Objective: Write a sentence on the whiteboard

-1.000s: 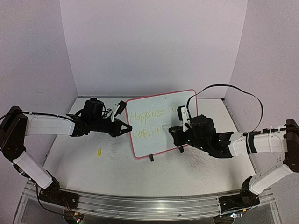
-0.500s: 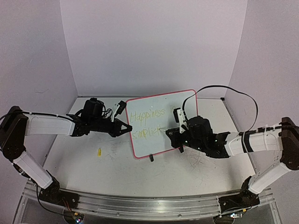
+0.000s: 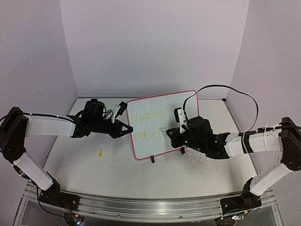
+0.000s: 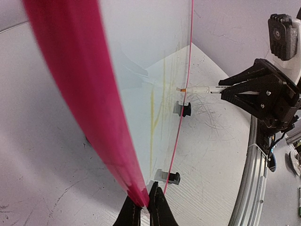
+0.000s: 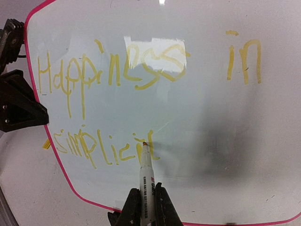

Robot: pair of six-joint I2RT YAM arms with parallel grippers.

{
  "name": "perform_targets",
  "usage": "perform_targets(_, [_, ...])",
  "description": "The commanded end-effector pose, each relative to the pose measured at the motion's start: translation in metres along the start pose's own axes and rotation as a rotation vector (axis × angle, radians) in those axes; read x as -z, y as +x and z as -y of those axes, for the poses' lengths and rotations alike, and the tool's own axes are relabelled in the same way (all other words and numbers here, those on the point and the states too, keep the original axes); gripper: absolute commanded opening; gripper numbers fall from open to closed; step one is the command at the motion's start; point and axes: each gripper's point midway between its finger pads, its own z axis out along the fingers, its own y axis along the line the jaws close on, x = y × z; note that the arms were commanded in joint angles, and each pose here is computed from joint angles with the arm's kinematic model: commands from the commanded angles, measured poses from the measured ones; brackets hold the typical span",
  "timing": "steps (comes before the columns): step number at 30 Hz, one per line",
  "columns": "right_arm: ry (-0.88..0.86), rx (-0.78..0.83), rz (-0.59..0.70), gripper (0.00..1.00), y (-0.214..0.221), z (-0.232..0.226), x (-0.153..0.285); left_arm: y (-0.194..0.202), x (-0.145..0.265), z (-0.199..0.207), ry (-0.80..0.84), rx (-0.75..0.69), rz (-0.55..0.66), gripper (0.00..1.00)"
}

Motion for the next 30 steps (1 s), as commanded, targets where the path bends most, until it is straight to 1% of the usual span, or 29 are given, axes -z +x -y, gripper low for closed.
perform_targets(1, [0.022,-0.002,0.048,0.00,-0.018,-0.001,-0.007,-0.003,-0.001,-0.010,-0.067,-0.066,-0.014,0.00])
perform_targets(5, [0.093,-0.007,0.036,0.00,-0.015,0.012,-0.005,-0.004,0.000,-0.010,-0.070,-0.068,-0.013,0.00])
perform_targets(11, [0.167,-0.017,0.069,0.00,-0.024,0.028,0.016,-0.003,-0.001,-0.010,-0.066,-0.068,-0.015,0.00])
perform_targets(13, [0.154,-0.024,0.078,0.00,-0.028,0.027,0.022,-0.003,-0.002,-0.010,-0.065,-0.066,-0.017,0.00])
perform_targets(15, [0.092,-0.021,0.091,0.00,-0.030,0.018,0.027,-0.003,-0.002,-0.011,-0.066,-0.065,-0.017,0.00])
perform_targets(17, [0.013,-0.033,0.130,0.00,-0.038,0.006,0.036,-0.002,-0.001,-0.011,-0.068,-0.065,-0.017,0.00])
perform_targets(18, [0.000,-0.033,0.128,0.00,-0.037,0.004,0.035,-0.002,-0.001,-0.011,-0.068,-0.065,-0.017,0.00])
perform_targets(23, [-0.018,-0.012,0.046,0.00,-0.016,0.002,0.013,-0.002,-0.002,-0.010,-0.065,-0.063,-0.019,0.00])
perform_targets(30, [0.020,-0.006,0.062,0.00,-0.020,0.008,0.011,-0.003,0.000,-0.011,-0.071,-0.067,-0.014,0.00])
